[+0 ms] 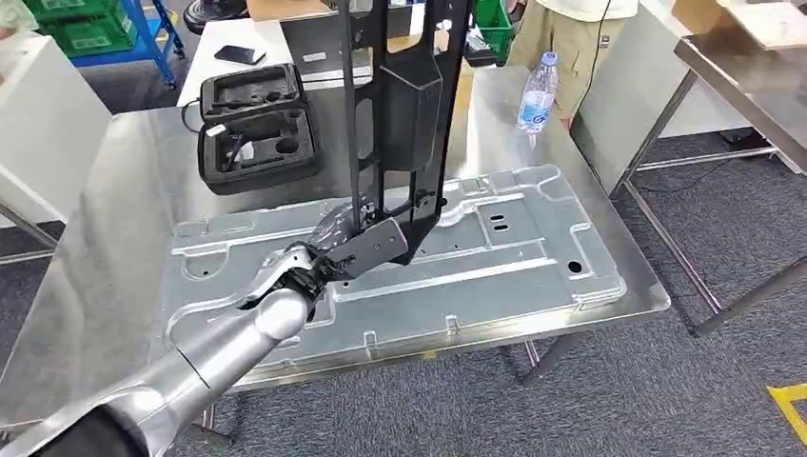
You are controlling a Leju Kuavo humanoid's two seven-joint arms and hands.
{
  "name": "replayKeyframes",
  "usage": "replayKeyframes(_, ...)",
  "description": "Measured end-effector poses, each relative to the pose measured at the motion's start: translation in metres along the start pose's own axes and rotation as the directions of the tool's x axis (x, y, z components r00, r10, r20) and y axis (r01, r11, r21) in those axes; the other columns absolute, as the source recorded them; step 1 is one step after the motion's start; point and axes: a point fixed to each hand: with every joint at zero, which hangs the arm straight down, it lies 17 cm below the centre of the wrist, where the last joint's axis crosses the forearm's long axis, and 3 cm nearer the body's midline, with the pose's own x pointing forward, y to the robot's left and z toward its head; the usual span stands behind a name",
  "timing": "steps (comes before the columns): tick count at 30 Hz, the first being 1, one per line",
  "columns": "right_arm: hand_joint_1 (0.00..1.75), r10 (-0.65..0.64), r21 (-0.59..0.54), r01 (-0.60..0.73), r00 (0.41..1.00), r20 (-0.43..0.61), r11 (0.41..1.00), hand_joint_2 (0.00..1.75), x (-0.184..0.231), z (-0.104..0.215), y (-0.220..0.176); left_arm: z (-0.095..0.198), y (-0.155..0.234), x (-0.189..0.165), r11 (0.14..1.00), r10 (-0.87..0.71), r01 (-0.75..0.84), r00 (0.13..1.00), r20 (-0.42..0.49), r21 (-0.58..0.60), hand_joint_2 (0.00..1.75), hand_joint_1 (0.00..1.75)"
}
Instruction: Take the parts from the cabinet and place them on the table.
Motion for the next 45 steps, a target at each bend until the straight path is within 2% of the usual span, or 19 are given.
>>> replayKeyframes(6,0.0,-0.001,-0.004,0.001,1.0,0.001,1.0,0.0,0.001,0.0,-0.001,-0.008,0.023,-0.006,0.992,-0.102,0.104,0.994,-0.032,0.072,0.0,1.75)
replayKeyframes(10,0.0,0.005,-0.004,-0.005,1.0,0.002,1.0,0.0,0.001,0.0,-0.001,-0.014,0.051,0.0,0.944,-0.282,0.287,0.958,-0.054,0.163,0.0,1.75)
replayKeyframes(16,0.0,0.013,-0.004,-0.013,1.0,0.003,1.0,0.0,0.001,0.0,-0.002,-0.017,0.066,0.003,0.801,-0.559,0.568,0.823,-0.105,0.188,0.0,1.75)
replayKeyframes(22,0.0,0.019,-0.004,-0.019,1.0,0.008,1.0,0.0,0.005,-0.001,-0.002,-0.02,0.078,0.013,0.657,-0.718,0.726,0.684,-0.124,0.204,0.0,1.75)
replayKeyframes(36,0.0,0.037,0.005,-0.037,0.999,0.004,0.999,0.0,0.007,-0.001,0.002,-0.018,0.083,0.005,0.383,-0.895,0.911,0.407,-0.183,0.153,0.0,1.75)
replayKeyframes(40,0.0,0.041,0.008,-0.041,0.999,0.002,0.999,0.0,0.007,-0.001,0.002,-0.019,0.091,-0.001,0.328,-0.914,0.937,0.347,-0.212,0.119,0.0,1.75)
replayKeyframes(45,0.0,0.042,0.008,-0.042,0.999,0.004,0.999,0.0,0.007,-0.001,0.002,-0.017,0.097,-0.023,0.307,-0.917,0.951,0.307,-0.254,0.043,0.0,1.75)
